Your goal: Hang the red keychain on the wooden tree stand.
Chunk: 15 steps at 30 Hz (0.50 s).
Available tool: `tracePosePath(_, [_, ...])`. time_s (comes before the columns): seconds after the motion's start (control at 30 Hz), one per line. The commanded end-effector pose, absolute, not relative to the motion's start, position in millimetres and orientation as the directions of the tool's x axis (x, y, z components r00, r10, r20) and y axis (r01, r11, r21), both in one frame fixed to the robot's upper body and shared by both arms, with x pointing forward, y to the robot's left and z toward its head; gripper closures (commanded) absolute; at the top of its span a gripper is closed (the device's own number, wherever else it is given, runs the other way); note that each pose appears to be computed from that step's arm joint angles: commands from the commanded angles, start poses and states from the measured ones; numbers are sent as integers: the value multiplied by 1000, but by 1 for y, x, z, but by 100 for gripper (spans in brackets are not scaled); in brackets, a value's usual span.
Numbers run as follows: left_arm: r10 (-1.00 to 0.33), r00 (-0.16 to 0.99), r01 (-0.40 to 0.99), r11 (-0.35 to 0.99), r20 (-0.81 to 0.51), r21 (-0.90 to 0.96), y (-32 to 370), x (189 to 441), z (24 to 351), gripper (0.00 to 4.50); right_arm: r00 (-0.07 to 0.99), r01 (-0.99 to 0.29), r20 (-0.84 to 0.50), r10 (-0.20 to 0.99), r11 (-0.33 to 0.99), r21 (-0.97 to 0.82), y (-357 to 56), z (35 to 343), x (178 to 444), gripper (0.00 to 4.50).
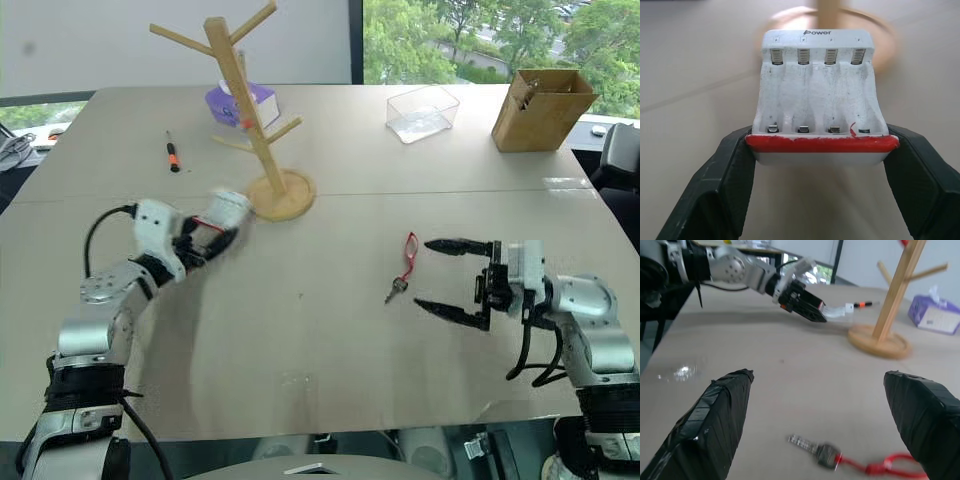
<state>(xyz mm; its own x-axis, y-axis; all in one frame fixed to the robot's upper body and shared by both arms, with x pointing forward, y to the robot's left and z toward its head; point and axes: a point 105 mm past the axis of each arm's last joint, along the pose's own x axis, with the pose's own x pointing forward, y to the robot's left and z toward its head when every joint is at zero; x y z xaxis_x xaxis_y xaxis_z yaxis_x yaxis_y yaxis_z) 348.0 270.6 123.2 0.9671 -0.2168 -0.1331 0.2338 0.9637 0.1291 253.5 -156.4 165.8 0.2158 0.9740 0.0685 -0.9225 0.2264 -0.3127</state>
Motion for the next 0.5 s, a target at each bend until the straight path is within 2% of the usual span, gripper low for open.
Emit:
tracePosePath(0.03, [-41,995,52,992,-95,116,299,352,129,136,204,-916,93,975,223,-334,-154,187,254,0])
tracePosePath(0.2, [204,973,-197,978,-111,66,339,359,123,136,206,-919,83,975,222,-326,-153,184,259,0])
tracePosePath(0.5, [421,900,-419,907,-113,41,387,383,129,136,207,-920,84,975,223,-321,-148,181,262,0])
